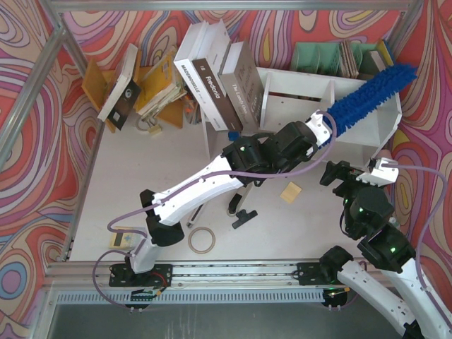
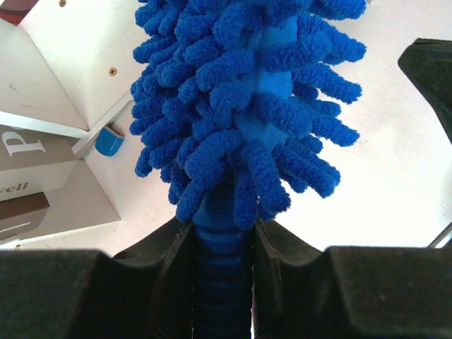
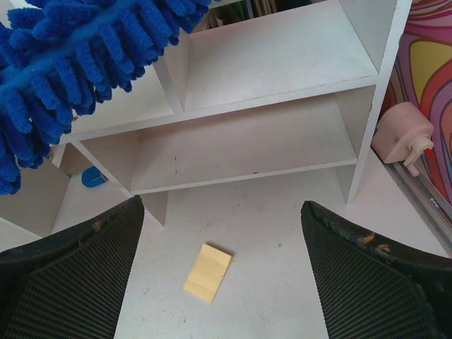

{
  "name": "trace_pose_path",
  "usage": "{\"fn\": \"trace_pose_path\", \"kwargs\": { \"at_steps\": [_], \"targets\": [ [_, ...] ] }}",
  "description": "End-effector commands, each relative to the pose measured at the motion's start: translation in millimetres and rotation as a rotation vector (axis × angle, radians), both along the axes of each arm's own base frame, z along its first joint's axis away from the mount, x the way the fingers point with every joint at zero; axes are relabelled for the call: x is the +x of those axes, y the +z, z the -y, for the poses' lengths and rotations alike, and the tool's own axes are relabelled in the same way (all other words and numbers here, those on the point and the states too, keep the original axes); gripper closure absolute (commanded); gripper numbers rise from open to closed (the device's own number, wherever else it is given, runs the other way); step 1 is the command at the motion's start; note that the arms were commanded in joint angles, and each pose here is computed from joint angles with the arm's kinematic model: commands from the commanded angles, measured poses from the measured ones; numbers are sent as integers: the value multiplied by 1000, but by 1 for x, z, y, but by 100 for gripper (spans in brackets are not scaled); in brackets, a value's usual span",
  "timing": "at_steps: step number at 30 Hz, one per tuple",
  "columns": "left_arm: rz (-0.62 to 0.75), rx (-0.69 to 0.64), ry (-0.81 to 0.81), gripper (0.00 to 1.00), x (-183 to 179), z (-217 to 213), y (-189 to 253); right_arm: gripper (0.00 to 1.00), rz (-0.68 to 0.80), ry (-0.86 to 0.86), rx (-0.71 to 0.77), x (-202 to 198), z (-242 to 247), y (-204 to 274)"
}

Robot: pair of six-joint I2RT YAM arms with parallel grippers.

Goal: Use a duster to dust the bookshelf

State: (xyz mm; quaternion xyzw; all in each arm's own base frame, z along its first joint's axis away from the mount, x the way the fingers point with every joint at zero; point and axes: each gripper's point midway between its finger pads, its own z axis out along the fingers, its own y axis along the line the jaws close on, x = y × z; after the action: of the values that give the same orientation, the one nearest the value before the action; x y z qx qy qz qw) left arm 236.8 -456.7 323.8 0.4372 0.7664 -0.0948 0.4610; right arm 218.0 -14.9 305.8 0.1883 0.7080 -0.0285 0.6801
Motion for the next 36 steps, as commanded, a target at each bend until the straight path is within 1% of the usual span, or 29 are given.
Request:
{"fn": "trace_pose_path", "kwargs": {
  "at_steps": [1, 5, 9, 18, 25, 29, 33, 36],
  "targets": [
    [13, -56, -45, 100, -5, 4, 20, 18, 19, -20, 12, 0, 3, 3],
    [19, -45, -98, 100, -16, 4, 20, 18, 17, -21, 10, 0, 3, 3],
    [30, -70, -157, 100, -29, 4, 25, 18, 16, -21, 9, 0, 3, 2],
    [47, -110, -150, 100, -38, -15, 34, 18, 18, -20, 11, 0, 3, 3],
    [47, -133, -198, 100, -61, -28, 37, 18, 17, -20, 11, 0, 3, 3],
    [82, -170, -119, 100, -54, -44, 47, 18, 14, -18, 10, 1, 2, 2],
    [165, -185, 30, 100, -32, -62, 61, 18, 13, -18, 9, 1, 2, 2],
    [200, -178, 112, 100, -18, -72, 66, 18, 15, -18, 12, 0, 2, 2]
  ]
}}
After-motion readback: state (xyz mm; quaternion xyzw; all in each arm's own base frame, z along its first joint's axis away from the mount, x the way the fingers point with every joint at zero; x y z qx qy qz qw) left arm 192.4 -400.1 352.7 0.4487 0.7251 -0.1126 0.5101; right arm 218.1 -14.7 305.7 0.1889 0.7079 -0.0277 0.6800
